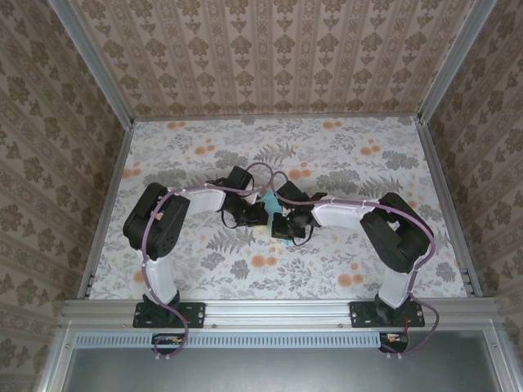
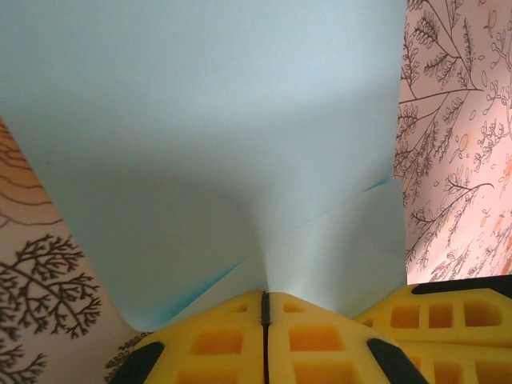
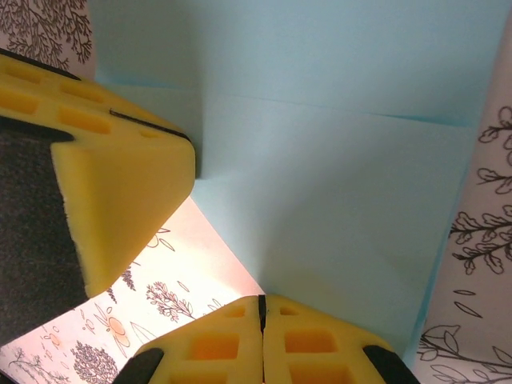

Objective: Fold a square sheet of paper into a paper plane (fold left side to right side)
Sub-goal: Third fold the triangle at the center of the table.

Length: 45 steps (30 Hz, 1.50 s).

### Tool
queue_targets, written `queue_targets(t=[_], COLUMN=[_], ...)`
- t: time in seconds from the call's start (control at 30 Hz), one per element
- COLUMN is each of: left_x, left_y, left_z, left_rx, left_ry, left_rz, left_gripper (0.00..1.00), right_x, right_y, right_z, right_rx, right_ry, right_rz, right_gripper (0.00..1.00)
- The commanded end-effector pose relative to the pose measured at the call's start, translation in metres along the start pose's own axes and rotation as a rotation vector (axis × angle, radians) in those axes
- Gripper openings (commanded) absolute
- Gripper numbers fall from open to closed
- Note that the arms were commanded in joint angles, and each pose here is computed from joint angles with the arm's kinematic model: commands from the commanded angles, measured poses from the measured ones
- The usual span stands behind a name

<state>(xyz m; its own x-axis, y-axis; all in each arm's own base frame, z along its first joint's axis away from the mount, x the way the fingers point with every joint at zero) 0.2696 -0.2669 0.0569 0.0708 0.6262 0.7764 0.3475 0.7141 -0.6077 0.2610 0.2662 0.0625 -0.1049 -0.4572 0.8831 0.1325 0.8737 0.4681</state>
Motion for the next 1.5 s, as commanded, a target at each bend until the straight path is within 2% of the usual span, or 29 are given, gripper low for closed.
queue_targets(t=[0.0, 1.47], left_x=[-0.019, -0.021], left_y=[0.028, 0.035], left_z=[0.021, 0.018], left_rx=[0.048, 0.048], left_ry=[0.089, 0.098], left_rz=[-0.124, -0.165], left_gripper=[0.07, 0.06], right_x=[0.0, 0.018], right_y=[-0.017, -0.062], right_z=[0.007, 0.032], right_rx=[-0.046, -0.092], right_ry=[0.02, 0.048], right_rz=[0.072, 0.19], right_gripper=[0.07, 0.07])
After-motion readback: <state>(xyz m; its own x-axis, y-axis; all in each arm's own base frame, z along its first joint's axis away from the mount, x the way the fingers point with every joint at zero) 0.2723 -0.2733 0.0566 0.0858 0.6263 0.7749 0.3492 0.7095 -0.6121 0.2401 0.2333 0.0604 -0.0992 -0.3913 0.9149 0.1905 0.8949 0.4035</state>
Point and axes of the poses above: each hand's point on the last joint's axis, 136 mm out from that joint toward the fingers, its own x axis back along the fingers, its own y axis along the line the jaws close on, z = x × y, the point moved 5 cm from there along x, back along the fingers, and after that the axes turned 6 degrees about -x, right-handed, at the moved point
